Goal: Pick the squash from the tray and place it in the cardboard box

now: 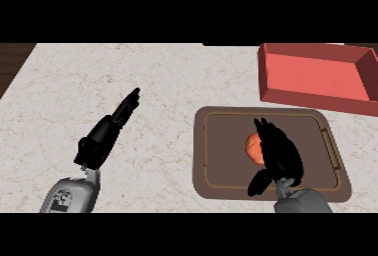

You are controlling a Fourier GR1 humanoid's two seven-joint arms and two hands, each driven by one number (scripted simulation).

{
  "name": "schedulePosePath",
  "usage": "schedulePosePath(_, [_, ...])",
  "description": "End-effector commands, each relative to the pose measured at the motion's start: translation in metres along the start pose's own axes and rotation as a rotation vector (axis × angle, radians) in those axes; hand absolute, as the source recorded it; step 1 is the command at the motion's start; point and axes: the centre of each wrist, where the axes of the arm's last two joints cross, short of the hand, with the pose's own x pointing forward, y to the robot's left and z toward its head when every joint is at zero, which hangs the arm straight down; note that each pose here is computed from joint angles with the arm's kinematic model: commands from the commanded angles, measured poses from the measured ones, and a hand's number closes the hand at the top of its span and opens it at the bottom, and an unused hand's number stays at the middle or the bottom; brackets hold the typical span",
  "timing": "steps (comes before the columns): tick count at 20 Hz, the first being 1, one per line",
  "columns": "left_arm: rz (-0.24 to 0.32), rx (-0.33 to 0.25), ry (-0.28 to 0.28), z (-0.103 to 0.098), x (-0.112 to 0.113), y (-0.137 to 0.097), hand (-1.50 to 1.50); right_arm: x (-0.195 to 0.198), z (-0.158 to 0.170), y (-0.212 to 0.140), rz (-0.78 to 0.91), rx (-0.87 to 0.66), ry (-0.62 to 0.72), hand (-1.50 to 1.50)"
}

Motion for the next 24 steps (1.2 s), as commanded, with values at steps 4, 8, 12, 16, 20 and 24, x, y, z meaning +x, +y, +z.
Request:
schedulePosePath(4, [0.017,0.005,-0.009,-0.002,-0.016,-0.004,0.00,0.001,0.009,0.039,0.016,0.044,0.005,1.50])
schedulePosePath(8, [0.009,0.002,-0.015,-0.005,0.011,0.000,0.00,0.003,-0.007,0.029,0.078,0.038,-0.023,1.50])
schedulePosePath(12, [-0.015,-0.008,-0.001,-0.005,-0.015,0.002,0.00,0.008,-0.008,0.027,0.107,-0.023,-0.039,1.50])
schedulePosePath(16, [0.000,-0.013,-0.011,0.005,0.008,-0.003,0.00,-0.058,-0.036,-0.029,0.144,-0.013,-0.206,1.50])
schedulePosePath(20, [0.002,0.004,-0.016,-0.004,0.003,0.002,0.00,-0.106,-0.049,-0.047,0.200,-0.072,-0.295,1.50])
schedulePosePath(24, [0.005,-0.005,0.001,-0.007,0.009,-0.009,0.00,-0.105,-0.054,-0.059,0.185,-0.231,-0.321,1.50])
